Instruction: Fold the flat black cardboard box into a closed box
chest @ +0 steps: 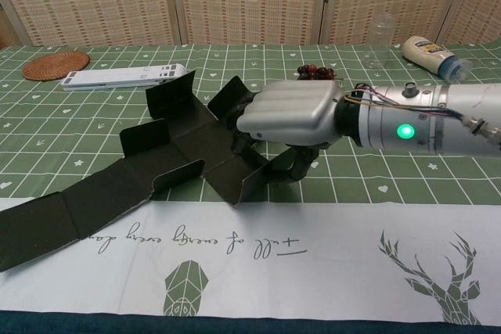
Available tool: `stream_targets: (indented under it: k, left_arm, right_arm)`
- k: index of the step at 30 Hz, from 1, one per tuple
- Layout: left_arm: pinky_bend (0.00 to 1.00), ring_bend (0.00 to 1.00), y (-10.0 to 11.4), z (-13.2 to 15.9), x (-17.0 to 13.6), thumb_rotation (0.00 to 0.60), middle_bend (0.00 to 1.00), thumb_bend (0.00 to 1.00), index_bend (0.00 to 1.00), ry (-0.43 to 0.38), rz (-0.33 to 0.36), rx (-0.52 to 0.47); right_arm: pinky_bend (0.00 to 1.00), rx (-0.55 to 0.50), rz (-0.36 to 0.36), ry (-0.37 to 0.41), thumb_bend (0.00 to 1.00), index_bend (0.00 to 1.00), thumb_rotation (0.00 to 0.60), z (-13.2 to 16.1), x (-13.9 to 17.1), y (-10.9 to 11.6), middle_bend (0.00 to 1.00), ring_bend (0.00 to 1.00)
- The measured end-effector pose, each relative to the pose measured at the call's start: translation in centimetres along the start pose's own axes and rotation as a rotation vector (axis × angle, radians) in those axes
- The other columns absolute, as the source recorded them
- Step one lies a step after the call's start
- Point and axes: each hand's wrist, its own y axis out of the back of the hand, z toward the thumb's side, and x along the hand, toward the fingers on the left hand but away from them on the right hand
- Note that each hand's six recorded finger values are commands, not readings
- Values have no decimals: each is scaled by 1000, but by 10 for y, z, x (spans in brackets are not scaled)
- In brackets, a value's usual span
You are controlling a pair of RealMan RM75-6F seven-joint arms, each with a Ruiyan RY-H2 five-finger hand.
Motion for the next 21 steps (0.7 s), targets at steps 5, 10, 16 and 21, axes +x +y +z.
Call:
stream_targets:
  k: [5, 10, 16, 21]
  left_arm:
    - [82, 0, 0, 2, 1, 600, 0, 140, 14, -6, 0, 1]
    - [83, 0, 0, 5, 2, 600, 0, 141, 16, -9, -2, 5]
    - [82, 0, -1, 10, 3, 600, 0, 141, 25, -16, -6, 9]
    - [83, 0, 1, 10, 4, 600, 0, 141, 26, -14, -3, 10]
  right_arm:
    - [128, 71, 3, 0, 478, 708, 600, -23, 14, -4, 491, 197]
    - [128, 162, 5, -45, 478, 719, 600, -56, 26, -9, 431, 197]
    - [108, 204, 4, -138, 476, 492, 600, -85, 29, -10, 297, 131]
    - [71, 221, -6, -237, 466, 310, 600, -97, 26, -7, 239, 88]
